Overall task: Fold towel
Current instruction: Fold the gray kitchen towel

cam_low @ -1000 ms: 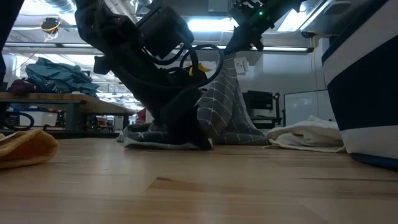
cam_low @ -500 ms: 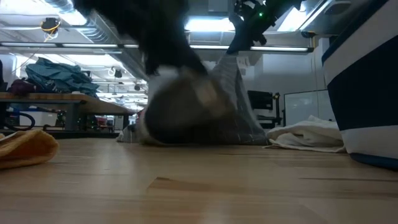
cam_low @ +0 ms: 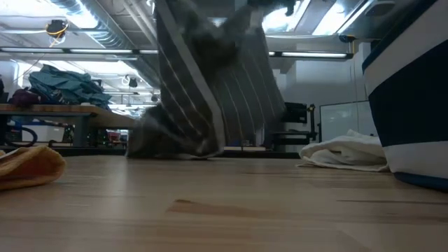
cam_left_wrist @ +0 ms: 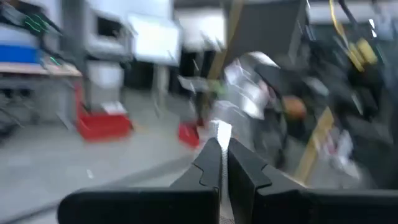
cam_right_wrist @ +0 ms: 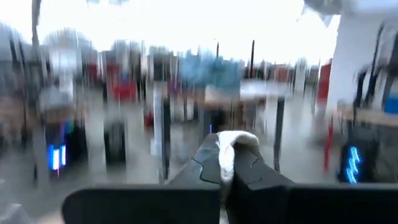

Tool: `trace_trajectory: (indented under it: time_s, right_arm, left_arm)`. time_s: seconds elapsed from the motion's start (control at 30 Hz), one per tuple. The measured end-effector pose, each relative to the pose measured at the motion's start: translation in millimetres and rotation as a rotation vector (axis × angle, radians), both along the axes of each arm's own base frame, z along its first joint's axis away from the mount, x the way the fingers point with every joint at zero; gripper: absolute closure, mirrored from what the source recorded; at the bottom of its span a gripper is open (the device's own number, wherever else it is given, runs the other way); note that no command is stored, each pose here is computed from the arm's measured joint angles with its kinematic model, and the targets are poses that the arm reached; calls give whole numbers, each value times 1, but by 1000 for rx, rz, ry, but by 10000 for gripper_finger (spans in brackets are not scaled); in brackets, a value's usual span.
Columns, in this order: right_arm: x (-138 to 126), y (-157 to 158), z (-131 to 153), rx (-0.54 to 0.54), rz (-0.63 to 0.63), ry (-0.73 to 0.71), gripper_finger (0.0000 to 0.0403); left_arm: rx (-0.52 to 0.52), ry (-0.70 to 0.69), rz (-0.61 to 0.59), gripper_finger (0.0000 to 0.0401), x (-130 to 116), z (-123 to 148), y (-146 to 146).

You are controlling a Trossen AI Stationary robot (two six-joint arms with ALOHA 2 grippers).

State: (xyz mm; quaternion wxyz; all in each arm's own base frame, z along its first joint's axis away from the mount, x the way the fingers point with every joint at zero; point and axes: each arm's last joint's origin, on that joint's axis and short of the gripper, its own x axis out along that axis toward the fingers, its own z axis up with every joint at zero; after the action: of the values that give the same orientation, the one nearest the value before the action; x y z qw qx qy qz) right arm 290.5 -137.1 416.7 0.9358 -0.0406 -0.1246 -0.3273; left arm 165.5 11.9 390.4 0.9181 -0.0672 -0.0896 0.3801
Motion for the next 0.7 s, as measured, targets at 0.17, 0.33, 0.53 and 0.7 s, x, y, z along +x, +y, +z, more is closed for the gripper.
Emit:
trace_trajectory:
  time_s: [0.17, 0.33, 0.53, 0.7]
  right_arm:
    - [-11, 4, 26, -149, -43, -250, 402]
    - [-23, 5, 40, -266, -98, -373, 402]
    - [-32, -7, 42, -294, -153, -398, 402]
    - [-39, -19, 43, -303, -163, -412, 402]
  left_arm:
    - [87, -213, 155, 401, -30, 29, 20]
    - [180, -392, 209, 401, -41, 46, 32]
    - [265, -532, 249, 401, -39, 53, 48]
    - [300, -595, 306, 401, -31, 51, 70]
